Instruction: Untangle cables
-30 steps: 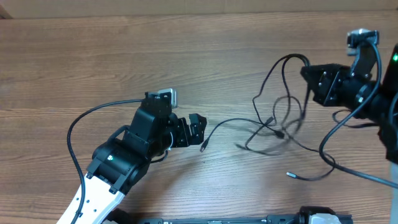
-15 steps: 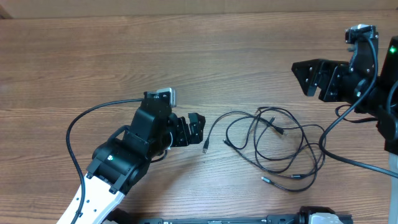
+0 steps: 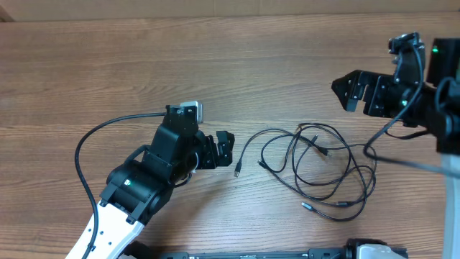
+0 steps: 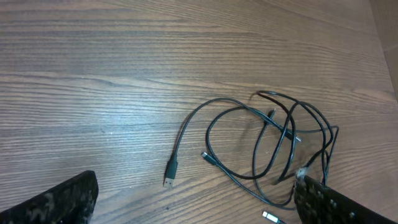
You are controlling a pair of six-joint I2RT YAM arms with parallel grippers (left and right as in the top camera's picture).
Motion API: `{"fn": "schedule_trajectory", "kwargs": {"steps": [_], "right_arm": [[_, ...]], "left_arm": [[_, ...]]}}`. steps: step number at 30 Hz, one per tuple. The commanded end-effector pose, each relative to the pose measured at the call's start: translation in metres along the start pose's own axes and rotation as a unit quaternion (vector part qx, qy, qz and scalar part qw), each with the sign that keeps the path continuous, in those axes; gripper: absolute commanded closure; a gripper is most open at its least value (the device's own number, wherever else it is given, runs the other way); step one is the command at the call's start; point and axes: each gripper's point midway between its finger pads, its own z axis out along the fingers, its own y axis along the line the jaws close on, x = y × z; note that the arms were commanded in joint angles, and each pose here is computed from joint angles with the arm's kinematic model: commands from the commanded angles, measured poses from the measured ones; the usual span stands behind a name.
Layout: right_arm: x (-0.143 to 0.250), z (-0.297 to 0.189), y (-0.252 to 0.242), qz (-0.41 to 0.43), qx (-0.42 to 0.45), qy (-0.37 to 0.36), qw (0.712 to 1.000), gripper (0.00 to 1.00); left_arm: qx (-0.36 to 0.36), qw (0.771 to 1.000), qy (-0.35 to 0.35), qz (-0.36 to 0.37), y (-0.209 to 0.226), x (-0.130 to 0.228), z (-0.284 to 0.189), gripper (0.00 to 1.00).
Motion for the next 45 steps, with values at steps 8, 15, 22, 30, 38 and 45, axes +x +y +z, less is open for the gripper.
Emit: {"fn": "schedule_trajectory", "kwargs": {"steps": [8,15,22,30,38,45], "right_arm": [[0.039,0.067,-0.048,0.055,0.078,0.166,0.981,0.00],[0.069,0.109,-0.068,0.056,0.081,0.200,0.975,0.00],[0.102,0.160,-0.079,0.045,0.044,0.205,0.977,0.00],[0.128,0.190,-0.090,0.045,0.033,0.197,0.979,0.12],[0.158,0.205,-0.093,0.054,0.015,0.212,0.976,0.71],[0.158,0.205,-0.089,0.049,0.004,0.213,0.976,0.89]], "left_arm": [[-0.027,0.999,-0.015,0.009,0.010,-0.007,-0.002,0.00],[-0.032,0.999,-0.007,0.009,0.012,-0.003,0.000,0.00],[-0.034,0.999,-0.005,0.009,0.013,-0.003,0.001,0.00],[-0.039,0.999,0.002,0.009,0.015,0.001,0.001,0.00],[-0.120,0.992,-0.009,0.029,0.045,0.000,-0.004,0.00],[-0.181,0.982,-0.044,0.034,0.066,-0.012,-0.011,0.00]]}}
